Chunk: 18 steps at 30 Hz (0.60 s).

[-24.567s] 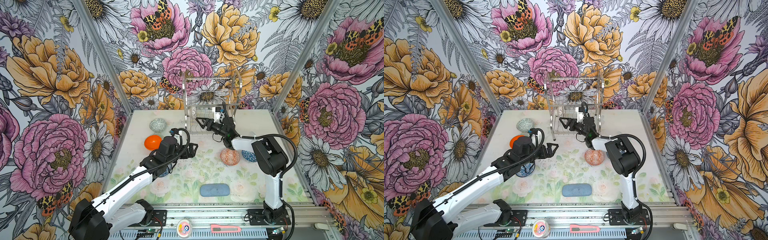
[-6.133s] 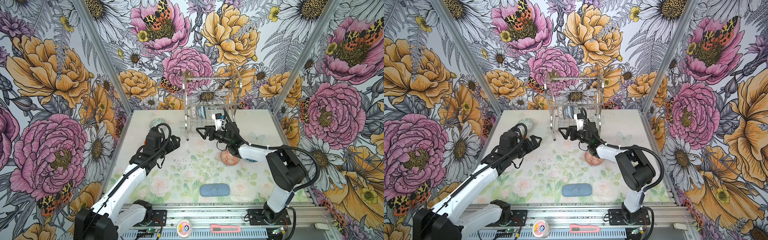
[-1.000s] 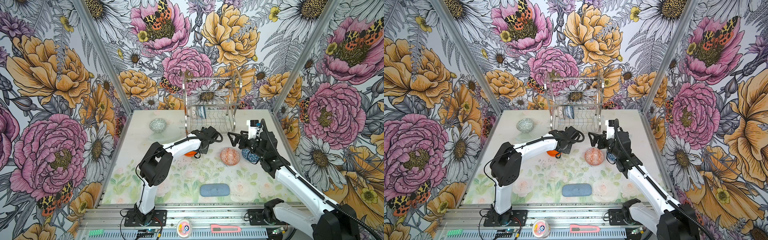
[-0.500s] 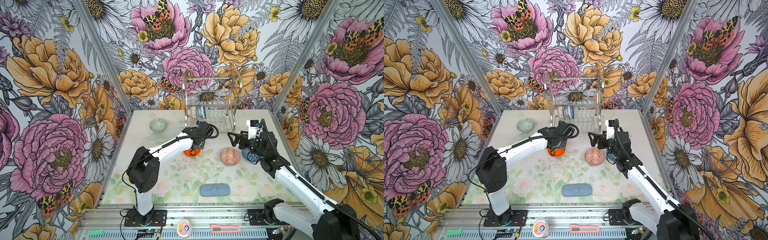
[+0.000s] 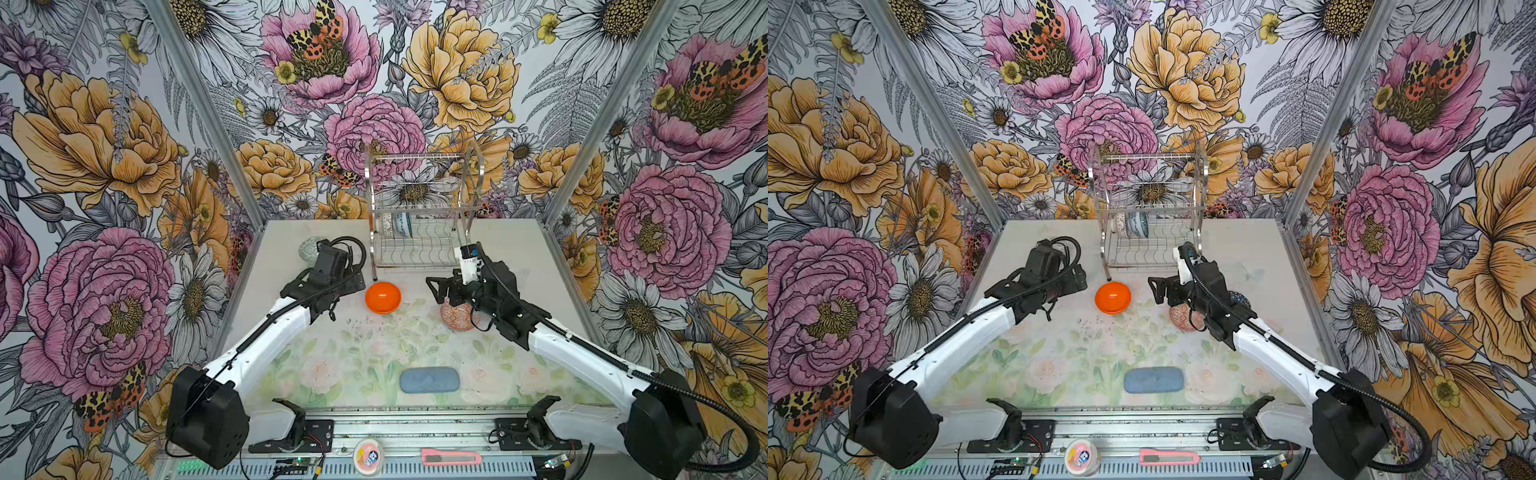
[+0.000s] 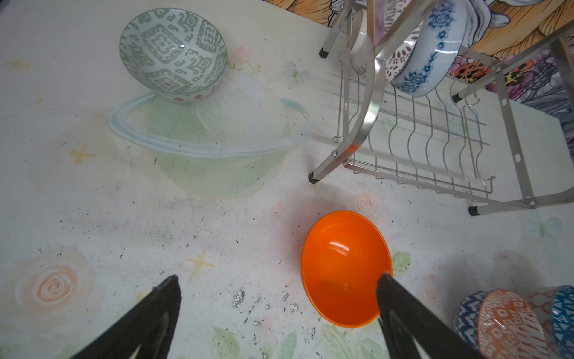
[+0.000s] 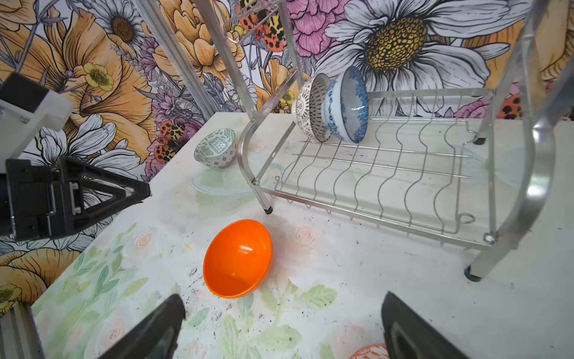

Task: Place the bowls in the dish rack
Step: 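Release the orange bowl with the left gripper while the right gripper reaches over it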

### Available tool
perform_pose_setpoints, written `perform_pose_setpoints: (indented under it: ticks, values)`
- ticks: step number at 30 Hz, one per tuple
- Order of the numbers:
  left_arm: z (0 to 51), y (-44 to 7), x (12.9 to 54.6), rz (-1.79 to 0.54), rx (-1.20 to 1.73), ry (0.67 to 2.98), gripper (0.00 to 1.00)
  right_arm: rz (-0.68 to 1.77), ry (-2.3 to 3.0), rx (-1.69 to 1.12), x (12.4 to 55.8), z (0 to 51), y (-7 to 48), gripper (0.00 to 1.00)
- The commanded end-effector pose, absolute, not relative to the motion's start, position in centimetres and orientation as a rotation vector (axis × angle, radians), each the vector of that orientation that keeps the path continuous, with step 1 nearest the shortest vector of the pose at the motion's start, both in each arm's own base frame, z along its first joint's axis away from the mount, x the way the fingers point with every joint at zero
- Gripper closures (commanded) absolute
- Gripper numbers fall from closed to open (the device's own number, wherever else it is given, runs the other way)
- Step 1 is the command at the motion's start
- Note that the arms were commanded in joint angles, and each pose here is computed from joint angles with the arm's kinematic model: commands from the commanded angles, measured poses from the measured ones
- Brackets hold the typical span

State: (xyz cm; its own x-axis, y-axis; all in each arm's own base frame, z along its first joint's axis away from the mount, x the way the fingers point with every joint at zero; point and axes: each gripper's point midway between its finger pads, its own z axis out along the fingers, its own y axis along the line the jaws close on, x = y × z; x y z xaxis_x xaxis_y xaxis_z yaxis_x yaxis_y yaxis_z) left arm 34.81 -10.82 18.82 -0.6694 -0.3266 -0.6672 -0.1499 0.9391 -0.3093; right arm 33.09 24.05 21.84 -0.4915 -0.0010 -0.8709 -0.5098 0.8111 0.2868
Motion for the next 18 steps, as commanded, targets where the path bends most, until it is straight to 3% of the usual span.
perform_pose_setpoints:
  ticks: [1,9,18]
  values:
    - [18.8,-11.7,34.6,-0.542,-0.391,2.266,0.02,0.559,2.007,-0.472,33.5,21.6,26.7,0.01]
    - [16.6,-9.9,33.6,-0.793,-0.554,2.223,0.01,0.515,2.049,-0.701,32.9,18.1,34.8,0.01]
    - [14.4,-7.7,33.2,-0.937,-0.703,2.191,0.01,0.449,2.117,-0.868,33.3,13.5,39.9,0.09]
